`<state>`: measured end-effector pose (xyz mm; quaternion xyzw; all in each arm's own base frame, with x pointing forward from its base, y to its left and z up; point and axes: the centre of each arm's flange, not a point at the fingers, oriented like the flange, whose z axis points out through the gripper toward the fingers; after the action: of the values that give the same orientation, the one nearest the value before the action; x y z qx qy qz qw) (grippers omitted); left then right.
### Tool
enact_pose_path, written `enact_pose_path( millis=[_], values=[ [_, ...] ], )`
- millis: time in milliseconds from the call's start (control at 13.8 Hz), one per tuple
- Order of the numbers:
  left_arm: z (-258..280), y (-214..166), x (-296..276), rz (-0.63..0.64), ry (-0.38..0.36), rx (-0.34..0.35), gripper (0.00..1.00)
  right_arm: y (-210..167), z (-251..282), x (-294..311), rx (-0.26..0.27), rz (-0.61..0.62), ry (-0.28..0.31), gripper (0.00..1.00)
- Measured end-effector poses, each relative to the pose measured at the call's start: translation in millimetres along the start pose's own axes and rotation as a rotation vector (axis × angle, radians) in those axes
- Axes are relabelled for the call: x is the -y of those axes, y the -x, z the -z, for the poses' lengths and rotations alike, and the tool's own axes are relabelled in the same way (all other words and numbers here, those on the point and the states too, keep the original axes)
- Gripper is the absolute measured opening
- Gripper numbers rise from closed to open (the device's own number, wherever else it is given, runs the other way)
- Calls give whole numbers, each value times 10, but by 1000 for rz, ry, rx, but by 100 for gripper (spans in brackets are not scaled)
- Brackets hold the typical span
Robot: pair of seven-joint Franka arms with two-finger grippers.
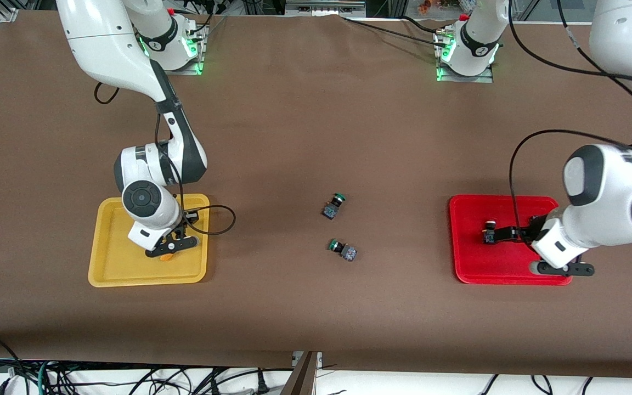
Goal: Place red and yellow buttons in trays
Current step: 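Place the yellow button in the yellow tray while the left gripper withdraws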
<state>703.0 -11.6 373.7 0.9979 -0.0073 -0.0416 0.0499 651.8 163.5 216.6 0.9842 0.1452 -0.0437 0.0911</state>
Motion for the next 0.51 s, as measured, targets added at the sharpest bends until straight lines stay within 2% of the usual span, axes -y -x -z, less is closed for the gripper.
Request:
enact_pose_path(
  millis=[145,217,507],
  values=[
    [610,94,-19,4,-21,-34,100,-14,40,2,-12,-30,-38,37],
    [914,192,20,14,-34,-54,100,-30,90,1,-21,-41,-53,42],
    [1843,659,-20,19,-70,-119,100,-128,576,11,-88,-45,-73,81]
  ],
)
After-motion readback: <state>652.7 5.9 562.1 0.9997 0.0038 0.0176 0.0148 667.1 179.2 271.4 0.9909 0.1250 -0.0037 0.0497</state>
